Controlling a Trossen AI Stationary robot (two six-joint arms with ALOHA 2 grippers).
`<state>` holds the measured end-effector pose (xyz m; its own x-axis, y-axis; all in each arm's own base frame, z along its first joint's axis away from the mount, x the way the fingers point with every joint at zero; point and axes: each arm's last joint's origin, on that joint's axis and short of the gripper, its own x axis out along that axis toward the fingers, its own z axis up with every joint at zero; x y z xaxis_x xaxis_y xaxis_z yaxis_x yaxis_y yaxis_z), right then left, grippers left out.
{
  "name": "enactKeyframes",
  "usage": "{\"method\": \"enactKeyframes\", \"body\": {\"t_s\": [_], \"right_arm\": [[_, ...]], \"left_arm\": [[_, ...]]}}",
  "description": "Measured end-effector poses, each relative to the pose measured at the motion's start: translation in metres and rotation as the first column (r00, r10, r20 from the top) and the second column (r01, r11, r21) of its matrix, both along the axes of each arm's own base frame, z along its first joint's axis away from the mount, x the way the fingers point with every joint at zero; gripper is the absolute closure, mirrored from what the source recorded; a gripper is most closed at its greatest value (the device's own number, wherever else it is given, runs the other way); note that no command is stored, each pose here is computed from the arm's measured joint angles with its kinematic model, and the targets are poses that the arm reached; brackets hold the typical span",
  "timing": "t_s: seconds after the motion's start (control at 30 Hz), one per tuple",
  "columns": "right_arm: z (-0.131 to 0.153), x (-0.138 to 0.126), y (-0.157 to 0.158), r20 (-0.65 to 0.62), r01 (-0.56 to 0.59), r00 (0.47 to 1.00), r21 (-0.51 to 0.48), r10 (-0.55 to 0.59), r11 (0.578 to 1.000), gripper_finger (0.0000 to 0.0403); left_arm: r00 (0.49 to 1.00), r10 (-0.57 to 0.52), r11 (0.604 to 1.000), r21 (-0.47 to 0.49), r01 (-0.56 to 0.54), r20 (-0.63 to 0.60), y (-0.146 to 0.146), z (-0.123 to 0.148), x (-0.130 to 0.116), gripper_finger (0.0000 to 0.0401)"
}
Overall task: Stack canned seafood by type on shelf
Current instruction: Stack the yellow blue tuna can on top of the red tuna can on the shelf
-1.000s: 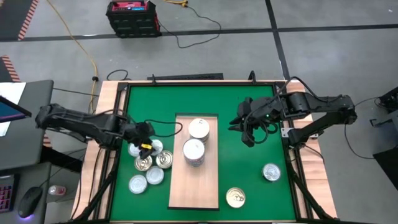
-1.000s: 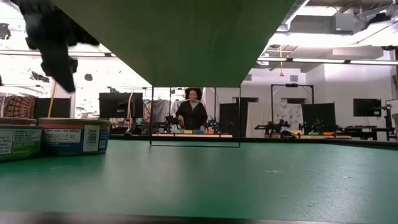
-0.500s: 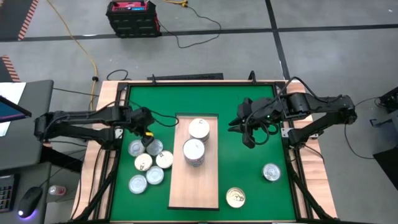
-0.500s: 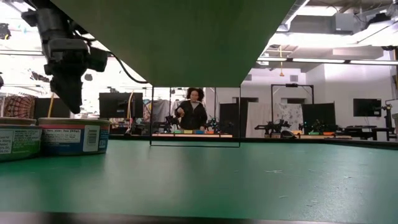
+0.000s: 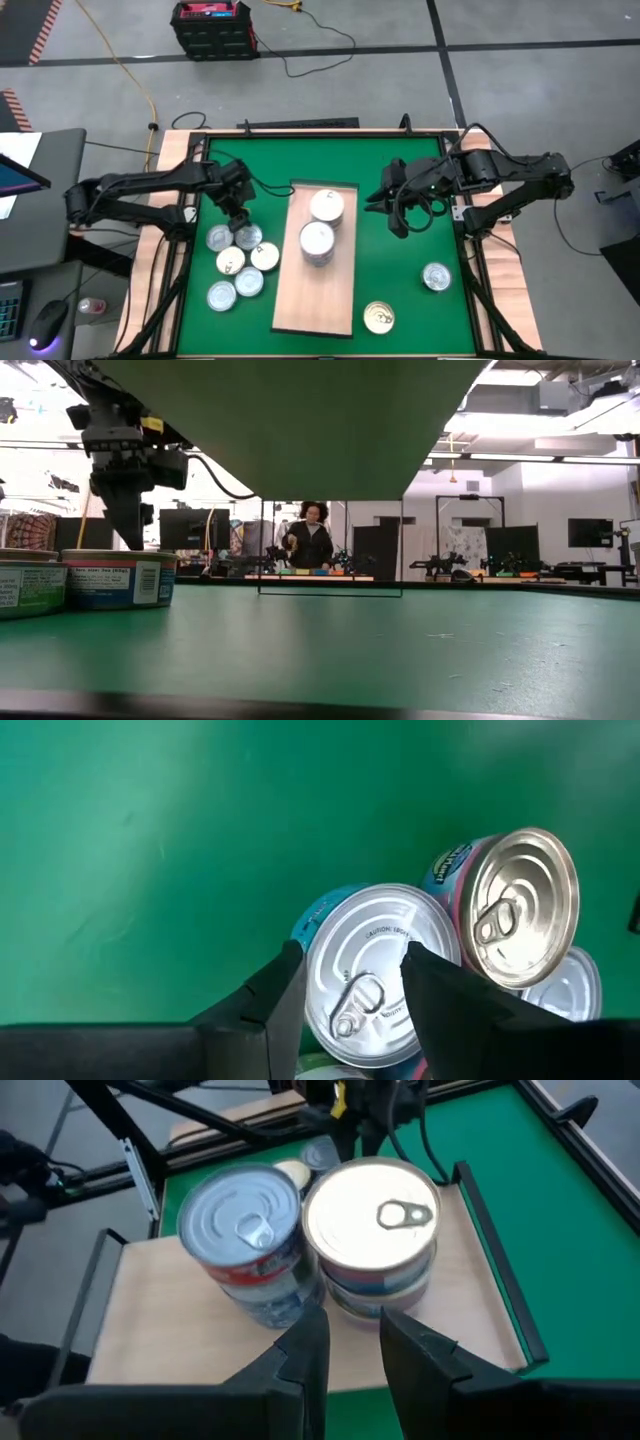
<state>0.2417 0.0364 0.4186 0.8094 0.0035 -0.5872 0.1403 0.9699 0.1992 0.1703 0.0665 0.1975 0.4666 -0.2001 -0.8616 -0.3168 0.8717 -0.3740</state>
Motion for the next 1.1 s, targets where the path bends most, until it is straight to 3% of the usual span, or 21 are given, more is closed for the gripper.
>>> {"method": "enactKeyframes", "body": {"t_s": [0.27, 0.73, 0.9, 1.1], "right_arm": [[0.001, 0.001, -0.001, 0.018, 0.025, 1.000, -0.006, -0.024, 1.000, 0.0284], [0.001, 0.001, -0.002, 0.020, 0.036, 0.999, -0.011, -0.036, 0.999, 0.0284], [0.003, 0.002, -0.002, 0.036, 0.032, 0.999, -0.014, -0.032, 0.999, 0.0284], [0.005, 0.004, -0.004, 0.068, 0.037, 0.997, -0.019, -0.036, 0.999, 0.0284]], "left_arm": [[0.999, -0.036, 0.998, -0.044, 0.037, 0.021, -0.002, 0.000, 0.000, 0.0246], [0.995, 0.072, 0.997, -0.031, -0.070, 0.066, -0.004, 0.022, -0.029, 0.0246], [0.987, 0.156, 0.987, -0.029, -0.155, 0.030, 0.003, 0.020, -0.030, 0.0246], [0.984, 0.165, 0.983, -0.066, -0.169, -0.058, 0.012, 0.004, -0.020, 0.0246]]}}
